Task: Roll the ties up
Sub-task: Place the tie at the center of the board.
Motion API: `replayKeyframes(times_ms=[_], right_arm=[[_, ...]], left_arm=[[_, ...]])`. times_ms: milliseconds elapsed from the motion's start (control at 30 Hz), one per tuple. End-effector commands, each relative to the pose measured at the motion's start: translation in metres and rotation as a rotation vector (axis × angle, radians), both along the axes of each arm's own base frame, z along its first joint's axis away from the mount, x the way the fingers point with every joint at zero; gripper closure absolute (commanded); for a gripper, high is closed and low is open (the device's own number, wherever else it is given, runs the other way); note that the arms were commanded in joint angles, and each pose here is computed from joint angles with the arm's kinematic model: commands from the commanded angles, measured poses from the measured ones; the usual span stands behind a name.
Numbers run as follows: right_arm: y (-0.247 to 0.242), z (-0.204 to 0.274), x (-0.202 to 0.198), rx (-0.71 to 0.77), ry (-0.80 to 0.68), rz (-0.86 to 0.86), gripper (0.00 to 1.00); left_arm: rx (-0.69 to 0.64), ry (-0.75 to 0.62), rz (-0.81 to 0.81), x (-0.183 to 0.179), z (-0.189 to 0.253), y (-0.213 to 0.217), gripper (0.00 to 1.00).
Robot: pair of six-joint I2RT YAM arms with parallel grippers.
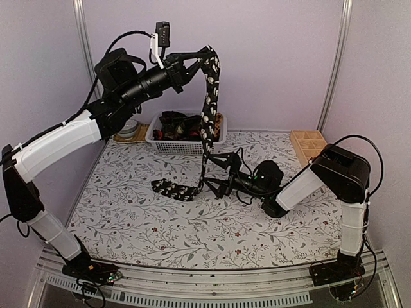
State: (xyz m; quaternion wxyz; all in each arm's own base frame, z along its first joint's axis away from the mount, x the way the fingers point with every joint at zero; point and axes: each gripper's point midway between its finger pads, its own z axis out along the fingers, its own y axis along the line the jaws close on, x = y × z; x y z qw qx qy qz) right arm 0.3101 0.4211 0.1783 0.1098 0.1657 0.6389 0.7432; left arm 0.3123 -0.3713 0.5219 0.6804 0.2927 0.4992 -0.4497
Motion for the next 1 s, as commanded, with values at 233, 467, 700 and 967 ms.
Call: replayKeyframes(times_ms=[233, 467, 700, 967], right_arm=[[-0.015, 0.026, -0.008, 0.237, 0.098, -0.090, 0.00], [-0.017, 0.030, 0.005, 0.367, 0.180, -0.138, 0.00], [-0.026, 0.010, 0.018, 0.373, 0.292, -0.222, 0.00], [-0.039, -0.018, 0.055, 0.348, 0.342, -0.324, 0.00]], left_arm=[[-0.055, -0.148, 0.038, 0.001, 0.039, -0.002, 1.00], [-0.061, -0.170, 0.047, 0.006, 0.041, -0.006, 1.00], [-0.073, -0.204, 0.025, 0.002, 0.050, -0.010, 1.00], [-0.105, -0.241, -0.014, -0.014, 0.060, -0.004, 1.00]])
